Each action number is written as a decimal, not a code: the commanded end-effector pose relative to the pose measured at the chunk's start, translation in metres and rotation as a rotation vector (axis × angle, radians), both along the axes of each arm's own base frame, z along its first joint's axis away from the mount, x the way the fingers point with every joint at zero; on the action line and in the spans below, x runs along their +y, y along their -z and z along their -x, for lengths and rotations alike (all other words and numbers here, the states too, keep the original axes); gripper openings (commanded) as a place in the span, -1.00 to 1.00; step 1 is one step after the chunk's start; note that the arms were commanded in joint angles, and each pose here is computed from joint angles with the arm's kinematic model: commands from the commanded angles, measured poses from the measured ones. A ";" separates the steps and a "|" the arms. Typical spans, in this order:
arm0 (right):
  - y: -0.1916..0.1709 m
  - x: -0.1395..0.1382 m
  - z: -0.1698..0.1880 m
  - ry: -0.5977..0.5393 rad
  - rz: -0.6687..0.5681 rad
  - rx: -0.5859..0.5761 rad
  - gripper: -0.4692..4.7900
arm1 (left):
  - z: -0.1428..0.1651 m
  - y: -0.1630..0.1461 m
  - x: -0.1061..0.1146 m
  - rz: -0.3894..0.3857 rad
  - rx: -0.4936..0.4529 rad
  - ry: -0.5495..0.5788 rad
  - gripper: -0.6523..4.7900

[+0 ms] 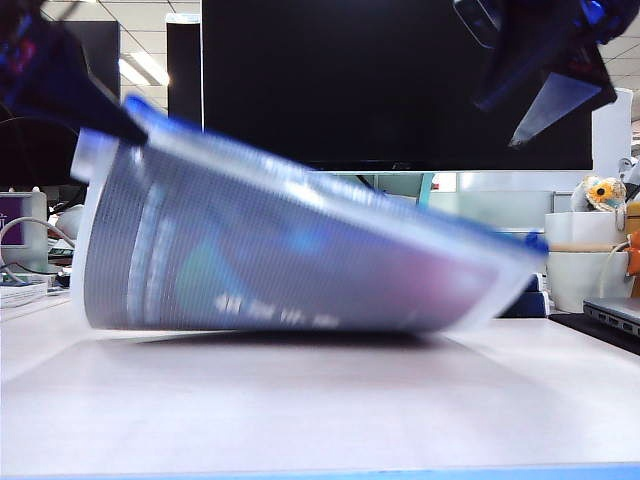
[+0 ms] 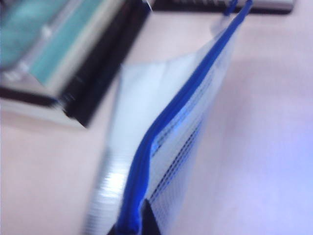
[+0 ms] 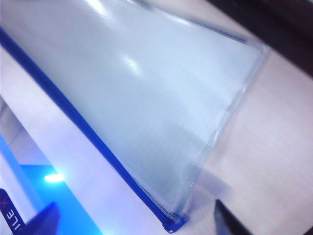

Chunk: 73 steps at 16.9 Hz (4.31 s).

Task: Pick up the transparent plastic file bag with a blue zipper and close its zipper.

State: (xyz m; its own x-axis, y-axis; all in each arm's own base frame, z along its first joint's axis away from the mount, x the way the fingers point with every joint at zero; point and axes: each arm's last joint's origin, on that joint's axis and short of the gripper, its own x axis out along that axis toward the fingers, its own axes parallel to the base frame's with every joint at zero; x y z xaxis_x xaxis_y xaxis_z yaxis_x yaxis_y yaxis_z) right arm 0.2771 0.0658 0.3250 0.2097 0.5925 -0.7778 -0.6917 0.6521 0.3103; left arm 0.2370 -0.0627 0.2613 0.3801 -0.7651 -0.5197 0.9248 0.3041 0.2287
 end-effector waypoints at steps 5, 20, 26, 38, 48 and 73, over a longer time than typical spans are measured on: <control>-0.004 0.000 0.001 -0.003 -0.012 -0.023 0.58 | -0.013 0.024 -0.002 -0.034 0.113 -0.014 -0.73; -0.109 -0.025 0.092 0.348 -0.034 -0.616 -0.86 | 0.020 -0.070 0.013 0.121 0.029 -0.405 0.01; -0.101 -0.051 0.206 0.616 -0.125 -1.012 -0.86 | 0.047 -0.069 0.028 0.229 -0.085 -0.575 -0.47; 0.043 -0.056 0.224 0.782 -0.441 -1.149 -0.86 | 0.098 0.026 0.054 0.569 -0.259 -0.849 -0.56; 0.139 -0.048 0.181 0.816 -0.473 -1.056 -0.85 | 0.110 0.084 0.054 0.633 -0.264 -0.857 -0.58; 0.171 -0.064 0.181 0.910 -0.139 -0.866 -0.85 | 0.136 0.100 0.062 0.537 -0.237 -1.021 -0.78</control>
State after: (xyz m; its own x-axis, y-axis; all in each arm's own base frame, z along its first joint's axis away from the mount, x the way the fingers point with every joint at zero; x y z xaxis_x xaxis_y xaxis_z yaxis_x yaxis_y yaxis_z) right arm 0.0966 0.0020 0.1543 0.9923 0.0357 -0.1185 -0.0252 0.9957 0.0893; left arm 0.1011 -0.0006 0.1592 0.9862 -0.1472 -0.0753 0.1451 0.9889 -0.0332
